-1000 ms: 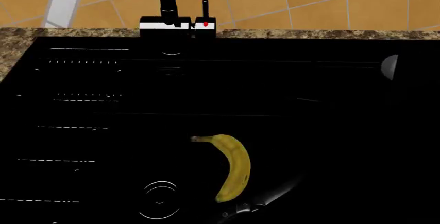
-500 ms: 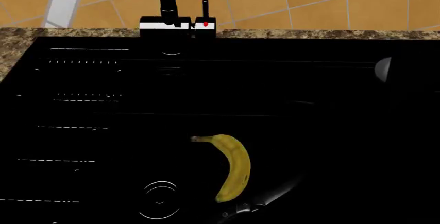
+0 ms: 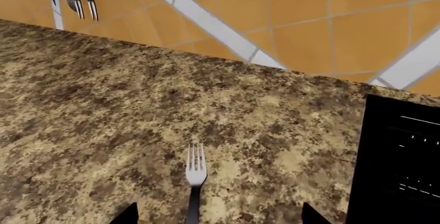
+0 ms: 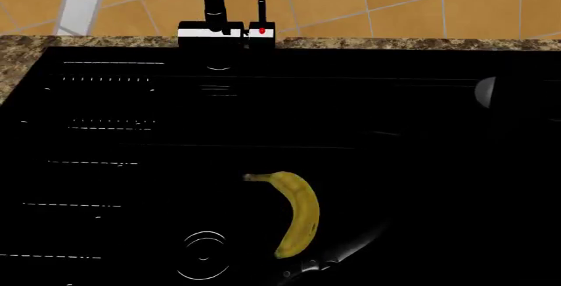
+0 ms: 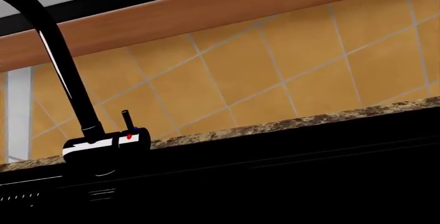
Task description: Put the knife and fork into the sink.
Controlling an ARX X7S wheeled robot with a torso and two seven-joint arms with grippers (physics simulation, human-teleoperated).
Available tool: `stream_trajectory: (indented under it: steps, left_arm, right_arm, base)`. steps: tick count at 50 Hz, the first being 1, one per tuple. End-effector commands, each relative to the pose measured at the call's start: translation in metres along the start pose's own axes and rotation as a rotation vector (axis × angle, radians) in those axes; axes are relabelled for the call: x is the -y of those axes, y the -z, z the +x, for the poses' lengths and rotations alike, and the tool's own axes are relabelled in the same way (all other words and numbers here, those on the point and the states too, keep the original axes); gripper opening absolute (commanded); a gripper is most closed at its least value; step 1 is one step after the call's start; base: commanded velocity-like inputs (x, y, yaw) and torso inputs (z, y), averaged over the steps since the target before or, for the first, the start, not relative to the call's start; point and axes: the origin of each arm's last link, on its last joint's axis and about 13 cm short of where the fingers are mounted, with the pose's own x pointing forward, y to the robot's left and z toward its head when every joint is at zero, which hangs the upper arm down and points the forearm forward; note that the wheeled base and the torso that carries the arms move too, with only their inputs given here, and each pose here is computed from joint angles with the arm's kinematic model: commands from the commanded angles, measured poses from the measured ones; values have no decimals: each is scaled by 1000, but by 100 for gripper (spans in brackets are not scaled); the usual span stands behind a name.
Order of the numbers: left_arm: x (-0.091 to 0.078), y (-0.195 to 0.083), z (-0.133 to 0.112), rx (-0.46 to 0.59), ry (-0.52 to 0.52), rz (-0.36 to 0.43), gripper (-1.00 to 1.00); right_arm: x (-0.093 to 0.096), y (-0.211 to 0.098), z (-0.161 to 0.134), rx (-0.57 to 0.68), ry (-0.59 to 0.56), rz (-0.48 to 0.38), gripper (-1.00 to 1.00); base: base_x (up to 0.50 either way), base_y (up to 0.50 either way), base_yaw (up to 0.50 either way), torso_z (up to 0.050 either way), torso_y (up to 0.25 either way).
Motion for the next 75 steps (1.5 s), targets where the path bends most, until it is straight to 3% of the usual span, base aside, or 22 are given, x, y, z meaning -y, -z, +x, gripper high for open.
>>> stream_trajectory:
  steps: [1,21,27,42,75]
  left_arm:
    - [-6,6,9,-23,-53,-64,100]
    - [-10,32,28,-86,-99,-79,100]
    - [-2,38,36,-97,-79,-53,100]
    - [16,53,59,-110,-47,-75,100]
    - [5,69,62,-147,-110,-86,100]
  right_arm:
    - [1,0,-1,1,-1,0,100]
    - [0,2,-2,-2,-2,-3,100]
    - [-1,2,-2,-2,-5,-1,100]
    - [0,6,0,-12,-4,-1,100]
    - [-2,8,2,-22,-8,-1,100]
  base:
    - [0,0,0,0,0]
    - [0,0,0,0,0]
    - [0,0,0,0,0]
    - [0,0,0,0,0]
    - [0,0,0,0,0]
